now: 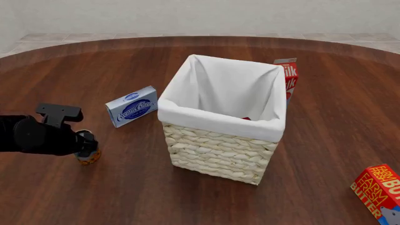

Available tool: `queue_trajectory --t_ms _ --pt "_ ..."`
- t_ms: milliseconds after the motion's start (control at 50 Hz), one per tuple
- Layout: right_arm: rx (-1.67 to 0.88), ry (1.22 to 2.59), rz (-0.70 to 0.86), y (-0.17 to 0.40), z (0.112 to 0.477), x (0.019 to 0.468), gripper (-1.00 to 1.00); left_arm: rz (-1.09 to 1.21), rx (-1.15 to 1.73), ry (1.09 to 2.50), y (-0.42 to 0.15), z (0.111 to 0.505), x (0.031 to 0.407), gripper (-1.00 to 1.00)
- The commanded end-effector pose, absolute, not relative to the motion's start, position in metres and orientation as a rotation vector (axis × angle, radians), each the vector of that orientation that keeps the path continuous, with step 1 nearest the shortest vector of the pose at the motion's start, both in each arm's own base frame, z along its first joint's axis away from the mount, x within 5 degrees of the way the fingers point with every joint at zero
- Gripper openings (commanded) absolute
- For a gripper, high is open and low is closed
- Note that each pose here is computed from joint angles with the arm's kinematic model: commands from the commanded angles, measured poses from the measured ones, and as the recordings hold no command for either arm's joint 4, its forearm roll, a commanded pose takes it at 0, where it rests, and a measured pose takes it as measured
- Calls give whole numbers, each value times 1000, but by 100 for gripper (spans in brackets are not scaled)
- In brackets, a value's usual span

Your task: Pick up the alphabet soup and the tomato sauce, and put them in the basket.

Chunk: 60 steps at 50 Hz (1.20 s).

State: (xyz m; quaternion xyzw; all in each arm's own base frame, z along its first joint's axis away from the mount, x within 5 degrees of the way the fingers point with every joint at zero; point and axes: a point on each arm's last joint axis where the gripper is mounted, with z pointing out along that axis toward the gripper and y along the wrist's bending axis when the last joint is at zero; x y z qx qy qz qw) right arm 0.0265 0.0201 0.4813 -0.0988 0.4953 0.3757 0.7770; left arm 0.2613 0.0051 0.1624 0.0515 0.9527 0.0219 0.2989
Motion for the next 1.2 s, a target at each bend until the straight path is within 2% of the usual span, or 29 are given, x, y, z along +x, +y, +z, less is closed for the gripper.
queue_trajectory --t_ms 20,1200 --pt "-213 1071 812 22 481 29 100 66 143 2522 7 164 263 -100" --pt "-216 1046 812 14 487 18 100 66 148 2411 3 238 247 -100"
